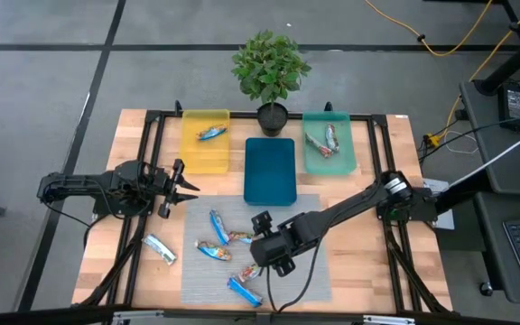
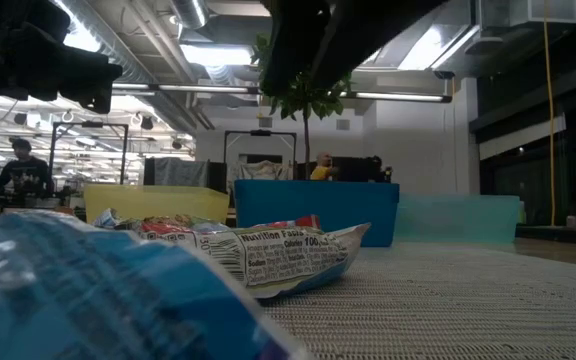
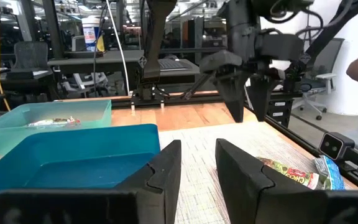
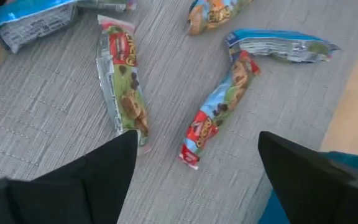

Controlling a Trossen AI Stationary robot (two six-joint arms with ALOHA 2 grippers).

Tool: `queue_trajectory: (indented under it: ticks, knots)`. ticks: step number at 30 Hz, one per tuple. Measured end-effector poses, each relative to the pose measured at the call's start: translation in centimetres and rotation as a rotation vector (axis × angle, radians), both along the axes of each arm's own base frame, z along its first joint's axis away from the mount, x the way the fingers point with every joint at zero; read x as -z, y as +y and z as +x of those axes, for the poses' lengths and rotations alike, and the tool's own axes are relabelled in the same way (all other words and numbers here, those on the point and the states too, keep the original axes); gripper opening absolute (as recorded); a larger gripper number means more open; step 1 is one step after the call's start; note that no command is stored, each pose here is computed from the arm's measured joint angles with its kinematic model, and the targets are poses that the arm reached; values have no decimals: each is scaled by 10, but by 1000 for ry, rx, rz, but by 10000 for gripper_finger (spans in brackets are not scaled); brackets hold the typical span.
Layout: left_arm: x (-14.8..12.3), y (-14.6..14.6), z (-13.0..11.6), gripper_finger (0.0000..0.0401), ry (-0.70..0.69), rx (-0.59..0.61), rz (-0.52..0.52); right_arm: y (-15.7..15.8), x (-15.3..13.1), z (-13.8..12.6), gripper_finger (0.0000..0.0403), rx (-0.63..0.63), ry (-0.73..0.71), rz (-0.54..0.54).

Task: Pick and place Granola Bars by type
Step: Put the red granola bar into the green bin

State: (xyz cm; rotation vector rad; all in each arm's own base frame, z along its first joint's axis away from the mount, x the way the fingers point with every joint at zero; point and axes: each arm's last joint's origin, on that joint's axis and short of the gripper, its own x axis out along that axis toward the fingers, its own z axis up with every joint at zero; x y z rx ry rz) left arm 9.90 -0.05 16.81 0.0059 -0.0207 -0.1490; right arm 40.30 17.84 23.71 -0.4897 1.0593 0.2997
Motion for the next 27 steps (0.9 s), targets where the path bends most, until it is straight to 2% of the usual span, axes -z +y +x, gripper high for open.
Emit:
queue_trajectory:
  ticks: [3, 8, 14, 20, 27]
  knots:
    - [0, 0, 0, 93, 0, 0, 0, -1, 4, 2, 336, -4, 15, 15]
    - [0, 0, 0, 97, 0, 0, 0, -11, 5, 8, 336, -21, 47, 115]
    - [0, 0, 0, 94, 0, 0, 0, -32, 6, 20, 336, 27, 8, 134]
    - [0, 0, 0, 95, 0, 0, 0, -51, 32, 26, 336, 69, -15, 149]
    - [0, 0, 0, 96, 0, 0, 0, -58, 63, 16, 336, 117, 39, 182]
